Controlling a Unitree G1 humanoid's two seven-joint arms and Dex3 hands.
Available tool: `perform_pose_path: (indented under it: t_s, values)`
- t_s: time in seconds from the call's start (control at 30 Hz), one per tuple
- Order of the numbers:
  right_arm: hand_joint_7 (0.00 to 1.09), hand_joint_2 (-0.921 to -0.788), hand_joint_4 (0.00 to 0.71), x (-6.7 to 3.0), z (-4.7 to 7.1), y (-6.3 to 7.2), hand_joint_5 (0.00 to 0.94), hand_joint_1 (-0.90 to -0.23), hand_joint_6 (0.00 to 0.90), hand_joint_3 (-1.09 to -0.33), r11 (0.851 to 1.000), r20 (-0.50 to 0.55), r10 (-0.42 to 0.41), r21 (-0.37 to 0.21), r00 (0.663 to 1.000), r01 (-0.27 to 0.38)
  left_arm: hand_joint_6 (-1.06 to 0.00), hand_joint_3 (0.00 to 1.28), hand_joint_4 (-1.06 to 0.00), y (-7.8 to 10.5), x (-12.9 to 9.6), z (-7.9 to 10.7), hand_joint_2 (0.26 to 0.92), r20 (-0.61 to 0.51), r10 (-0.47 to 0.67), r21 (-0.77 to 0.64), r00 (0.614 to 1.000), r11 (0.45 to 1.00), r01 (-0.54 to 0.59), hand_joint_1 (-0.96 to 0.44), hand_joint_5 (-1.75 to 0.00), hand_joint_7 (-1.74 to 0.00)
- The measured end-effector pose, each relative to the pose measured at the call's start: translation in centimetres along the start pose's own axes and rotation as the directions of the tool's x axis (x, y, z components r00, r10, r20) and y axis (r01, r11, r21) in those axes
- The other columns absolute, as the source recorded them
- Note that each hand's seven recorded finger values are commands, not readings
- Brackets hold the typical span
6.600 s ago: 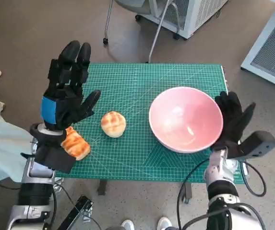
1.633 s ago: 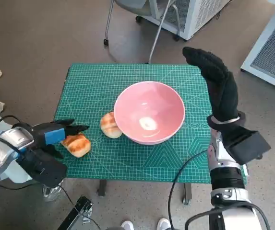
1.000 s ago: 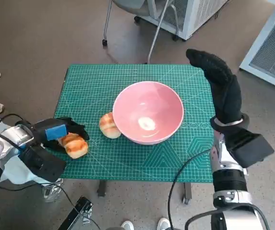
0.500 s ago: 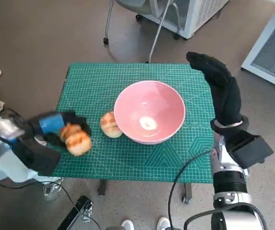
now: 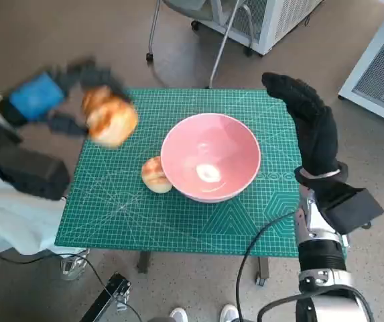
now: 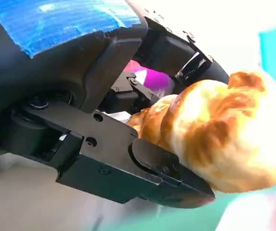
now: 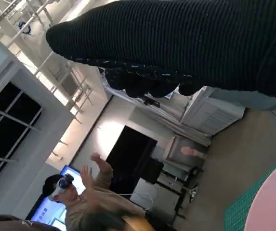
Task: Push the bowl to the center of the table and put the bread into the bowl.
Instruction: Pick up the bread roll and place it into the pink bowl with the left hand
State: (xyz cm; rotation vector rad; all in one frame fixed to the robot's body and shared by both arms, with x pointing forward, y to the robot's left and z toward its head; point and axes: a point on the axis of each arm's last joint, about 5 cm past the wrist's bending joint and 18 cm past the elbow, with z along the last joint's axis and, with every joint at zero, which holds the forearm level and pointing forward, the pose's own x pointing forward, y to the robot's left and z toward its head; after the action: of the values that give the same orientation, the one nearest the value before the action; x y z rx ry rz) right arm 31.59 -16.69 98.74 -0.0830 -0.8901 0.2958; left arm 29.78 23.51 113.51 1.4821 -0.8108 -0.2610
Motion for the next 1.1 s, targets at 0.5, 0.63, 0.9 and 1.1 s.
perform_pose_path:
  t_s: [0.5, 0.63, 0.9, 1.1]
  values:
    - [0.8, -0.921, 0.346, -0.03, 0.1, -0.3, 0.009, -0.562, -0.001, -0.775, 1.0, 0.003, -0.001, -0.008, 1.0, 0.001, -0.7, 0.12, -0.51, -4.9, 6.0, 3.9, 0.921, 0.231, -0.074, -0.113, 0.97, 0.988, 0.102, 0.0, -1.18, -1.25]
    - [0.8, -0.921, 0.345, -0.14, 0.1, -0.4, 0.009, -0.562, -0.001, -0.775, 1.0, 0.003, -0.001, -0.011, 1.0, 0.001, -0.68, 0.14, -0.5, -6.3, 7.0, 4.7, 0.921, 0.251, -0.141, -0.059, 0.958, 0.985, 0.16, 0.0, -1.19, -1.28]
    - [0.79, -0.921, 0.345, -0.3, 0.3, -0.7, 0.009, -0.573, -0.001, -0.772, 1.0, 0.008, 0.001, -0.023, 1.0, 0.0, -0.66, 0.15, -0.48, -8.9, 8.5, 6.1, 0.921, 0.243, -0.251, 0.026, 0.937, 0.967, 0.252, 0.0, -1.2, -1.3]
    - [0.79, -0.921, 0.345, -0.45, 0.5, -1.1, 0.009, -0.58, -0.001, -0.769, 0.999, 0.014, 0.001, -0.037, 1.0, -0.001, -0.48, 0.21, -0.38, -10.9, 9.0, 6.7, 0.907, 0.192, -0.342, 0.057, 0.92, 0.94, 0.337, 0.0, -1.16, -1.22]
